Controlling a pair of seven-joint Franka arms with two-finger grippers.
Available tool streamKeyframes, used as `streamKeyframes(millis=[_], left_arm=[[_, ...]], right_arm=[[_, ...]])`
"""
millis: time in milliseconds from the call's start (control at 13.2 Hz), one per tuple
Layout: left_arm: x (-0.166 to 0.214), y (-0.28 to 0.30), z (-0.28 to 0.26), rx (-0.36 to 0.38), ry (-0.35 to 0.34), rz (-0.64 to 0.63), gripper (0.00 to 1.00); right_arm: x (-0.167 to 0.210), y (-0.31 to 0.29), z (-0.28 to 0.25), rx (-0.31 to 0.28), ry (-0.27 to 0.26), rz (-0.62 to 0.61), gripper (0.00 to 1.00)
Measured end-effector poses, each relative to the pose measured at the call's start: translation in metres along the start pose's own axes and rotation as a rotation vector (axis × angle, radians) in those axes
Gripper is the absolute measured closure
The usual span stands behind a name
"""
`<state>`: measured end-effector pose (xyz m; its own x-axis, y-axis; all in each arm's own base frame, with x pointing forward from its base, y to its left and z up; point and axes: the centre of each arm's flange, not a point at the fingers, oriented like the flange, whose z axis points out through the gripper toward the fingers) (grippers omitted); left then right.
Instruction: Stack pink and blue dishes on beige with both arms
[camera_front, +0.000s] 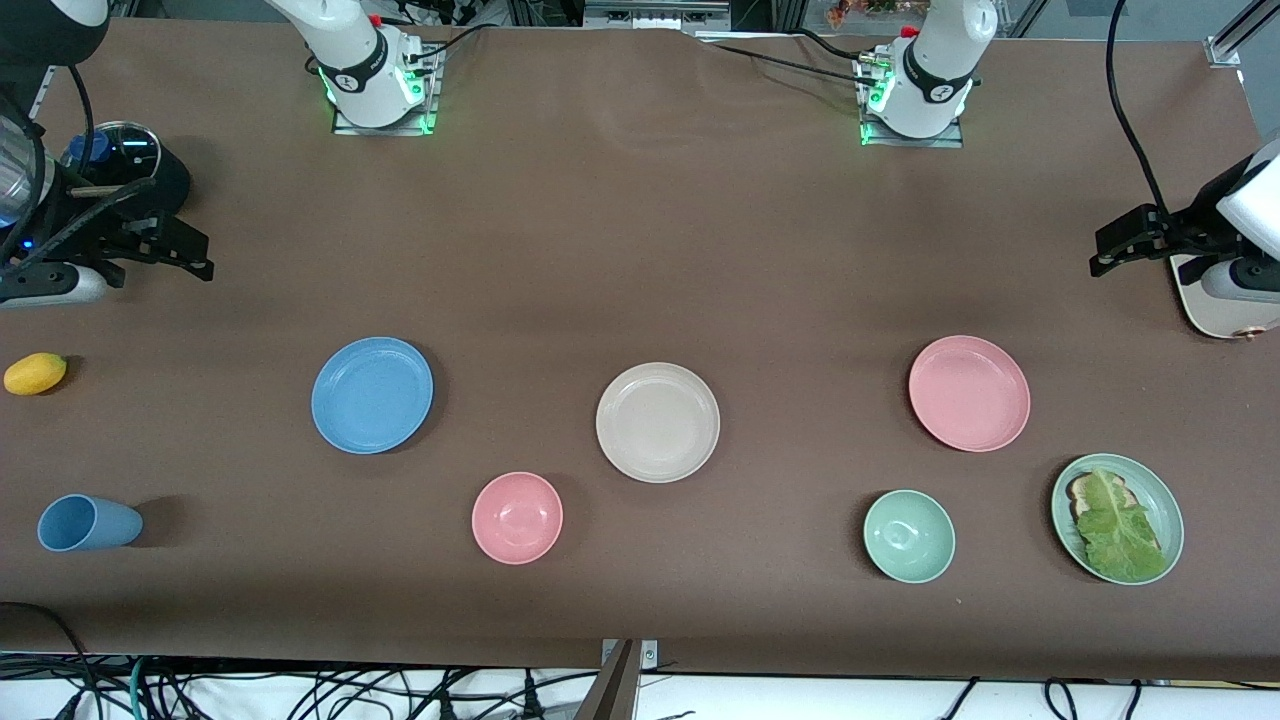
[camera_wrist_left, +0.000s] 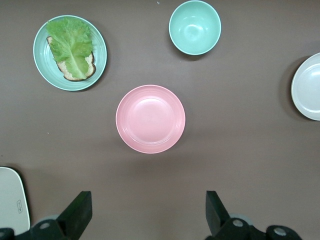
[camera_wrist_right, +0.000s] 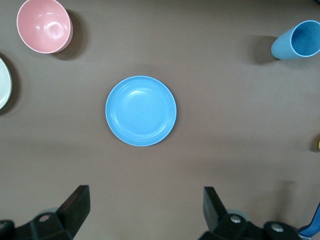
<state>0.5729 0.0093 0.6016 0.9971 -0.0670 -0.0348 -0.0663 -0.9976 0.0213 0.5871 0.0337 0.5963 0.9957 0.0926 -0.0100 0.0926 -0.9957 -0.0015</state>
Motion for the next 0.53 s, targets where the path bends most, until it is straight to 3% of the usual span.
streamKeyframes(millis=[302, 528], left_arm=[[0.001, -0.007, 0.004, -0.001, -0.007, -0.012, 0.0], [0.013, -0.013, 0.033, -0.007, -0.06, -0.02, 0.0]], right_arm=[[0.0, 0.001, 0.0, 0.0, 0.001, 0.001, 0.0], [0.004, 0.001, 0.005, -0.001, 0.002, 0.002, 0.0]])
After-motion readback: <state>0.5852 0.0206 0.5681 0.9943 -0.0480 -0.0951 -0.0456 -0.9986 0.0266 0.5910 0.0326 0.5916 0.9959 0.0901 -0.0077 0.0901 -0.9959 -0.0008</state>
